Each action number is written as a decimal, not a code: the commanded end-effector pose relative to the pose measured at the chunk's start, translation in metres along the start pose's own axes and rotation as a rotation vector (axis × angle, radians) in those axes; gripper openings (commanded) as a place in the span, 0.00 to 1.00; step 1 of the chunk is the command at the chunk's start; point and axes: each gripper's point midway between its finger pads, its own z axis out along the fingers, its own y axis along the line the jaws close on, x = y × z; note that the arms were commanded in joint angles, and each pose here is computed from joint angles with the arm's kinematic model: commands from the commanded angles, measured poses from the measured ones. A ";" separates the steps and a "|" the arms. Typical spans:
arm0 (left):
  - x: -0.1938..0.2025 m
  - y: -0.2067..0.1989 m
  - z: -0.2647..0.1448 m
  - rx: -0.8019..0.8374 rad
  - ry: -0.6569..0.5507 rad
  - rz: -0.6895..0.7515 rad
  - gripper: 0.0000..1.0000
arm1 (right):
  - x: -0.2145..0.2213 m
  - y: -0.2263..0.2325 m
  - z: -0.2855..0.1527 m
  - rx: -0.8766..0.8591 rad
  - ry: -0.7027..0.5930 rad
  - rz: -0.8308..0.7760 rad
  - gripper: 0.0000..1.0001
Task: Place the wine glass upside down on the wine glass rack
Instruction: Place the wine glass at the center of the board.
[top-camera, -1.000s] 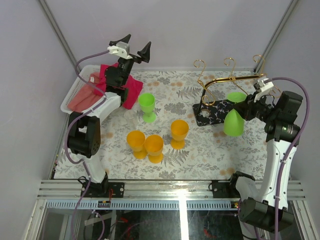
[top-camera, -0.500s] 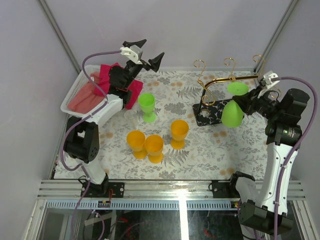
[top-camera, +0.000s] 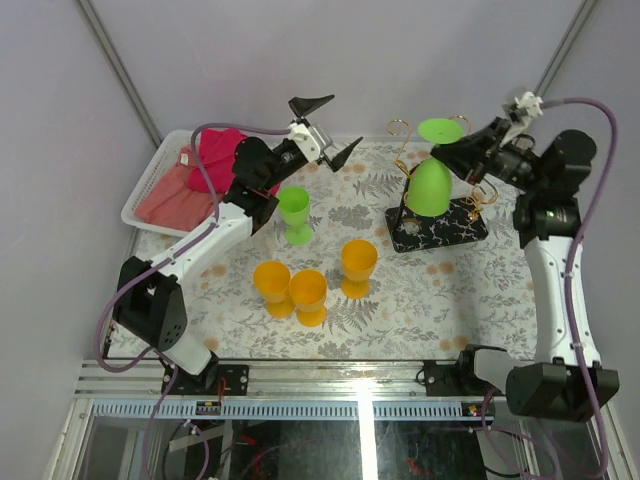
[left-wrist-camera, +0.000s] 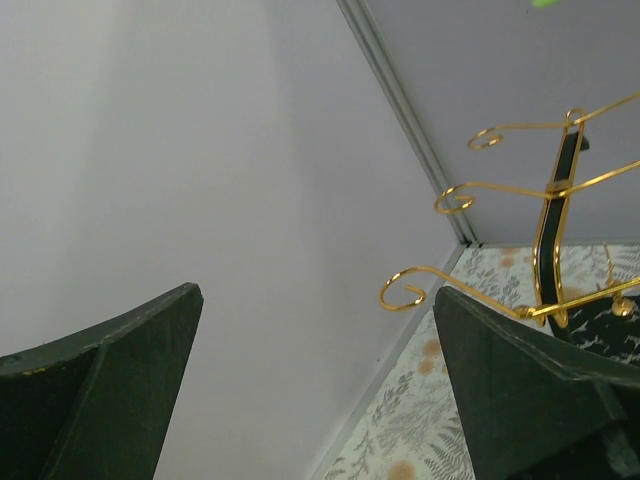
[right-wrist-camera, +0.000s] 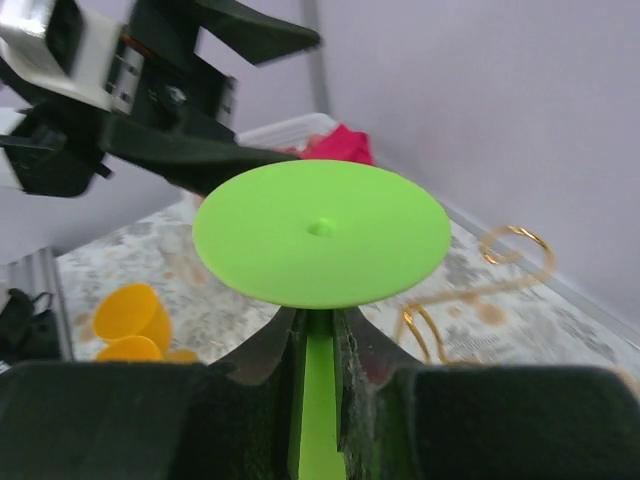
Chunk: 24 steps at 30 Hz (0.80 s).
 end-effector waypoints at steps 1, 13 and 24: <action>0.008 -0.003 -0.008 0.009 0.049 0.098 1.00 | -0.025 0.030 0.035 -0.133 -0.018 -0.005 0.00; -0.012 -0.015 -0.018 0.015 0.027 0.159 1.00 | -0.002 0.050 0.086 -0.276 0.059 0.143 0.00; -0.031 -0.018 -0.022 0.020 0.003 0.180 1.00 | 0.028 0.053 0.109 -0.306 0.127 0.193 0.00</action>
